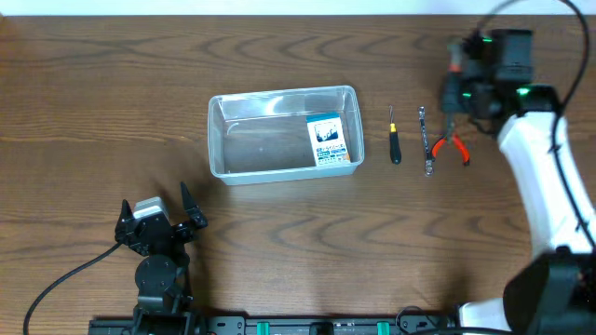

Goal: Pack container
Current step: 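Grasp the hammer handle with the right gripper and lift, then carry the hammer into the container and release it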

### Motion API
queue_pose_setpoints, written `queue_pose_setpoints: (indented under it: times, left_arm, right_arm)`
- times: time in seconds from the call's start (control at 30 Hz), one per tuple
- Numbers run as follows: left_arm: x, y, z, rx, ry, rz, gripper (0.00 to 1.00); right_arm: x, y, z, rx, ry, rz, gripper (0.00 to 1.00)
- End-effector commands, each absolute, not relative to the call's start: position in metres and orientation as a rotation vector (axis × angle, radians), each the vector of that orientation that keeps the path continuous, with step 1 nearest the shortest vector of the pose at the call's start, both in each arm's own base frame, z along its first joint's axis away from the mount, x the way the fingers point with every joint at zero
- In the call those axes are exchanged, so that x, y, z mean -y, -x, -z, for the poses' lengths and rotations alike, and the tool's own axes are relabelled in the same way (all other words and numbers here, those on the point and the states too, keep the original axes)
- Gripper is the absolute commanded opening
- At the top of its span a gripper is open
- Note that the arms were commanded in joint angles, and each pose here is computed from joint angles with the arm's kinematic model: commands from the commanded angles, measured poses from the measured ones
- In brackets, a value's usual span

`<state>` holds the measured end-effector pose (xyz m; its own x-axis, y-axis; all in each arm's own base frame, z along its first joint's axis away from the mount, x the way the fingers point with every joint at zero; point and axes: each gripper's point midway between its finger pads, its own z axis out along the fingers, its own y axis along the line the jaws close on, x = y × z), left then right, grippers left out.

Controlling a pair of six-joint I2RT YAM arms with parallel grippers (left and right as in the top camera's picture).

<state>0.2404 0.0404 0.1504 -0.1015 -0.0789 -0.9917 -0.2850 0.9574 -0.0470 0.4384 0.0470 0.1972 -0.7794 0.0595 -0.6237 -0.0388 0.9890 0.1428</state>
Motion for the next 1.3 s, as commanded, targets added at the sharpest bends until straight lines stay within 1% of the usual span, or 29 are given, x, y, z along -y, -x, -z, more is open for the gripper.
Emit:
queue_pose_setpoints:
  times: [0.0, 0.07, 0.17, 0.27, 0.4, 0.53, 0.7, 0.87, 1.1, 1.27]
  left_arm:
    - [-0.043, -0.239, -0.134, -1.716, 0.284, -0.206, 0.98]
    - [-0.043, -0.239, -0.134, -1.716, 0.284, -0.206, 0.98]
    - [-0.043, -0.239, -0.134, -1.716, 0.284, -0.205, 0.98]
    - [-0.043, -0.238, -0.134, -1.717, 0.284, -0.206, 0.98]
    - [-0.043, -0.239, -0.134, -1.717, 0.283, -0.205, 0.98]
    - [-0.043, -0.238, -0.134, -1.717, 0.284, -0.206, 0.98]
    - [-0.043, -0.239, -0.134, -1.716, 0.284, -0.206, 0.98]
    - [-0.043, -0.238, -0.134, -1.717, 0.284, -0.206, 0.98]
    - [-0.043, -0.239, -0.134, -1.717, 0.283, -0.205, 0.98]
    - [-0.043, -0.239, -0.134, -1.716, 0.284, -0.205, 0.98]
  right_arm:
    - [-0.107, -0.433, -0.204, -2.439, 0.078, -0.306, 0.01]
    - [-0.145, -0.429, -0.207, -2.400, 0.252, -0.321, 0.01]
    - [-0.201, -0.421, -0.213, -2.271, 0.610, -0.294, 0.01]
    - [-0.241, -0.414, -0.219, -2.110, 0.889, -0.247, 0.01]
    - [-0.275, -0.411, -0.216, -1.937, 1.136, -0.189, 0.01]
    - [-0.301, -0.408, -0.193, -1.809, 1.351, -0.211, 0.01]
    - [-0.315, -0.430, -0.159, -1.778, 1.377, -0.194, 0.01]
    - [-0.331, -0.448, -0.136, -1.736, 1.361, -0.192, 0.01]
    - [-0.346, -0.438, -0.095, -1.749, 1.447, -0.244, 0.01]
    - [-0.355, -0.430, -0.084, -1.729, 1.503, -0.243, 0.01]
